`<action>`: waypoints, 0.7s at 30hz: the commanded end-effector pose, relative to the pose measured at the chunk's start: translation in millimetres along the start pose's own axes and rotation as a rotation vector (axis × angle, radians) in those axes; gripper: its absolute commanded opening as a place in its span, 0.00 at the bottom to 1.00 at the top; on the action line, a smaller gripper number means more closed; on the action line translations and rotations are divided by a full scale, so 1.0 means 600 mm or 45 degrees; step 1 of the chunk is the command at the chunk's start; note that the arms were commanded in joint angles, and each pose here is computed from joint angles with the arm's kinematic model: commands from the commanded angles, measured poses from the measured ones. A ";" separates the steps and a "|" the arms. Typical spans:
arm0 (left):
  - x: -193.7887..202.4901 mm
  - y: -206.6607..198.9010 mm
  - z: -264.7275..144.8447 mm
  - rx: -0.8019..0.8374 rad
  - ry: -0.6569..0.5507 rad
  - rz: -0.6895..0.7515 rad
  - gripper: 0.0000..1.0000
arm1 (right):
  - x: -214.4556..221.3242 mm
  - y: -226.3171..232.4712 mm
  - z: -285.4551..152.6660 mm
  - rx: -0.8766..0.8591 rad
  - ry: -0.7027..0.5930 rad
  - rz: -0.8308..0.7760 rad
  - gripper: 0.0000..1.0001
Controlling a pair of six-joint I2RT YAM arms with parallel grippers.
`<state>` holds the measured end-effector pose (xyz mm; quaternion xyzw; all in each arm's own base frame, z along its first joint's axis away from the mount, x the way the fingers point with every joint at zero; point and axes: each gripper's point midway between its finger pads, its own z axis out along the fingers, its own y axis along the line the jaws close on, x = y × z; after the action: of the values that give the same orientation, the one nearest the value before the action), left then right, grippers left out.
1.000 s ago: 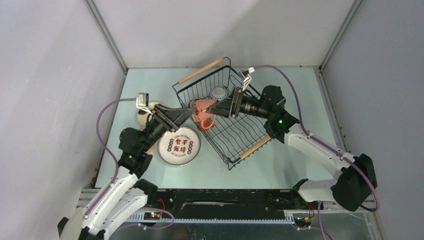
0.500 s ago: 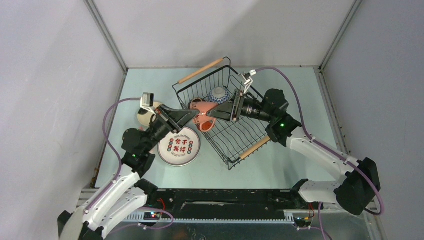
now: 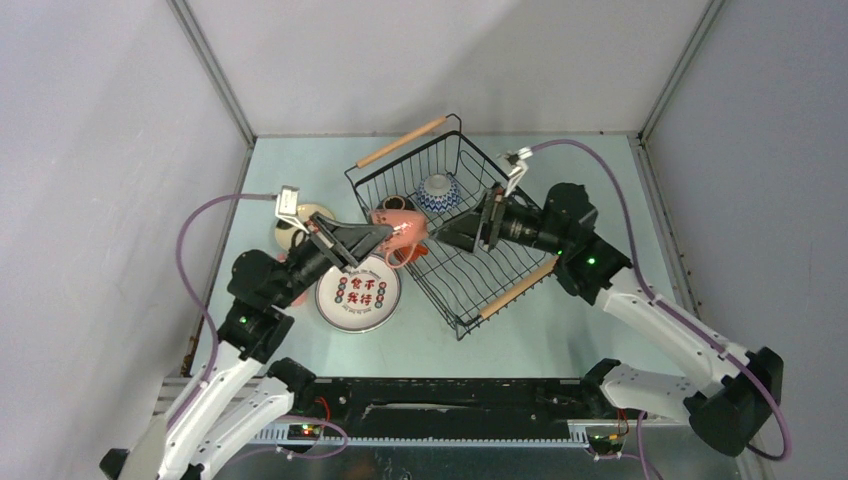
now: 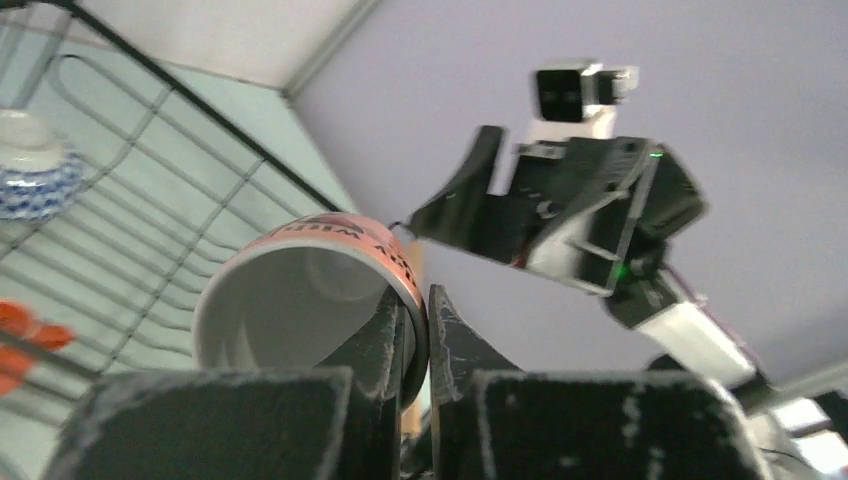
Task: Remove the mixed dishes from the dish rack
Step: Place the cup at the corner of the board.
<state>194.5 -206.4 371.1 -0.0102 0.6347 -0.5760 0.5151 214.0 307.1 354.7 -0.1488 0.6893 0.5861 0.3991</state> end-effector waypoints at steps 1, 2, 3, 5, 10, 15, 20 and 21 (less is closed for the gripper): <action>-0.021 0.059 -0.021 -0.295 -0.005 0.240 0.00 | -0.029 -0.023 -0.032 0.122 -0.081 -0.112 0.88; -0.013 0.075 -0.027 -0.351 0.032 0.259 0.00 | -0.034 -0.023 -0.036 0.128 -0.093 -0.140 0.89; -0.019 0.080 -0.030 -0.387 0.021 0.274 0.00 | -0.031 -0.036 -0.042 0.170 -0.081 -0.132 0.90; -0.021 0.100 -0.039 -0.481 0.039 0.313 0.00 | -0.032 -0.052 -0.051 0.222 -0.082 -0.164 0.92; -0.033 0.156 -0.073 -0.754 0.086 0.431 0.00 | -0.024 -0.083 -0.068 0.326 -0.046 -0.265 0.94; -0.075 0.192 -0.129 -1.041 0.066 0.521 0.00 | -0.025 -0.110 -0.077 0.407 -0.032 -0.362 0.98; -0.110 0.234 -0.188 -1.290 -0.009 0.489 0.00 | -0.035 -0.133 -0.081 0.484 -0.032 -0.427 1.00; -0.116 0.248 -0.205 -1.362 -0.030 0.466 0.00 | -0.038 -0.135 -0.079 0.489 -0.027 -0.448 1.00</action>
<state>233.4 -70.1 279.7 -0.1126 0.8274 -0.1516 0.5289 252.9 244.8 308.9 -0.1642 0.7529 0.4092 0.4886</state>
